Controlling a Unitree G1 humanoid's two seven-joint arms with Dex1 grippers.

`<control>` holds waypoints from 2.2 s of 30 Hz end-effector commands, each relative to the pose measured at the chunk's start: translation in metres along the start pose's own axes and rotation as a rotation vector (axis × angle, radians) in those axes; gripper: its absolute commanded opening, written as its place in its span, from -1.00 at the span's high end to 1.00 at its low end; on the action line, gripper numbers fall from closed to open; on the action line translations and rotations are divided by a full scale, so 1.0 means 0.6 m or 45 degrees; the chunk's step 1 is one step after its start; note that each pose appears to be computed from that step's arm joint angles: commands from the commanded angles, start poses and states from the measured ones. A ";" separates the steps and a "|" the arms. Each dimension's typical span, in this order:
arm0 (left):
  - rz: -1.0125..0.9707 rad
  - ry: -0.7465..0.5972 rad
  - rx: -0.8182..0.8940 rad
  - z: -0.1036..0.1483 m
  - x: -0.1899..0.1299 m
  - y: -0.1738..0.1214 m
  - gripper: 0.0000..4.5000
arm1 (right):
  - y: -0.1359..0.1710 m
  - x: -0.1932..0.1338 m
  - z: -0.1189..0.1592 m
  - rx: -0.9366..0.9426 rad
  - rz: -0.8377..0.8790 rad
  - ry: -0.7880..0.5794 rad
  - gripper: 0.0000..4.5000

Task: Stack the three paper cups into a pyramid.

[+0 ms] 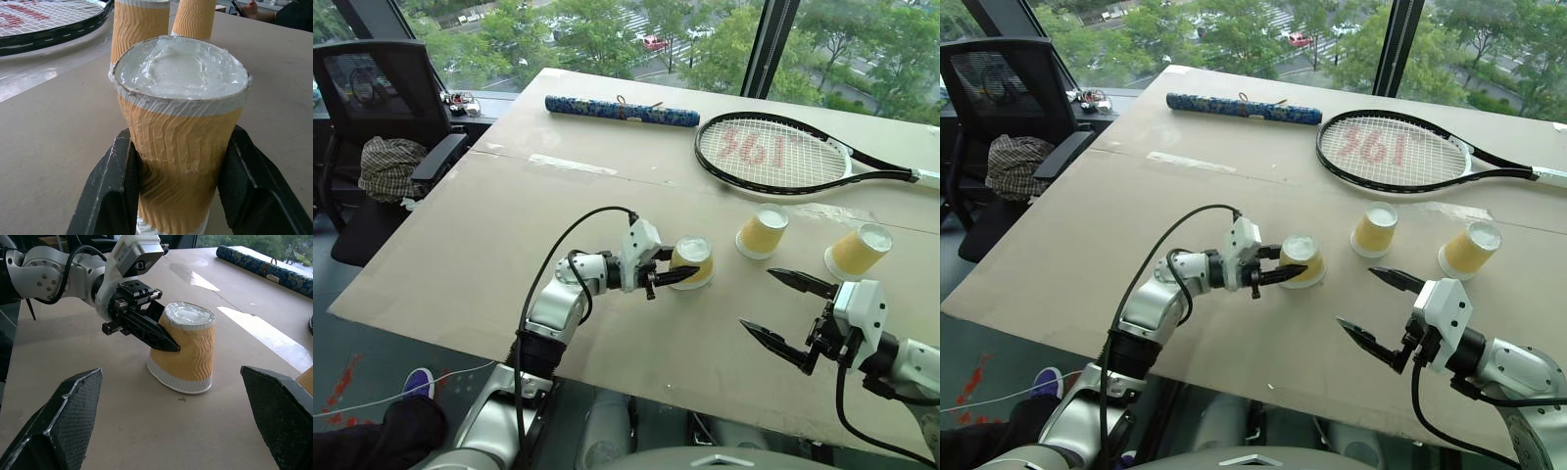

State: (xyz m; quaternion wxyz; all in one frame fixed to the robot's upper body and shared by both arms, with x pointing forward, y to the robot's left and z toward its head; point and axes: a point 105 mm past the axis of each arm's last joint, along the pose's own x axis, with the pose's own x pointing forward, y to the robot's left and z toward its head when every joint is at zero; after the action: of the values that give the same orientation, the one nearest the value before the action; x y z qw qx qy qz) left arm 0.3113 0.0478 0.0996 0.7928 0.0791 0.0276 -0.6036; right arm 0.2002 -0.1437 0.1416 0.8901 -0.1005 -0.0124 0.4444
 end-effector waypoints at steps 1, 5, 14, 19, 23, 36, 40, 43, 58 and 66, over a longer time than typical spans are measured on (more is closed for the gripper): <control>-0.002 0.002 0.051 0.006 -0.001 0.000 -0.77 | -0.005 -0.003 0.023 -0.074 -0.052 -0.048 -1.00; 0.008 -0.128 0.023 0.046 -0.022 -0.008 -0.97 | -0.034 0.007 0.017 -0.060 -0.187 -0.028 -1.00; -0.006 -0.199 -0.040 0.097 -0.120 -0.064 -0.97 | -0.138 0.047 -0.006 -0.045 -0.557 0.053 -1.00; -0.010 -0.190 -0.051 0.113 -0.155 -0.108 -0.97 | -0.171 0.072 -0.015 0.032 -0.636 0.032 -1.00; 0.037 -0.188 -0.061 0.121 -0.173 -0.124 -0.97 | -0.184 0.092 -0.029 0.126 -0.626 0.024 -1.00; 0.107 -0.199 -0.101 0.132 -0.188 -0.138 -1.00 | -0.212 0.111 -0.043 0.132 -0.596 0.008 0.02; 0.195 -0.185 -0.041 0.122 -0.200 -0.123 -1.00 | -0.196 0.091 -0.024 0.089 -0.468 -0.024 0.02; 0.158 -0.237 -0.035 0.114 -0.215 -0.123 -1.00 | -0.174 0.062 -0.020 0.064 -0.330 -0.007 0.02; 0.034 -0.166 -0.139 0.083 -0.269 -0.138 -1.00 | -0.064 0.070 -0.033 0.078 0.027 0.017 0.02; 0.064 -0.156 -0.141 0.081 -0.273 -0.139 -1.00 | -0.057 0.094 -0.046 0.015 0.055 0.052 0.02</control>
State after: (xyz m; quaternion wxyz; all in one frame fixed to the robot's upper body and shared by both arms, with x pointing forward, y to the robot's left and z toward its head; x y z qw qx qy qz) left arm 0.1859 0.1736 0.1550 0.8107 -0.0187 0.0257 -0.5846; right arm 0.2625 -0.1250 0.1095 0.8817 -0.0924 0.0317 0.4615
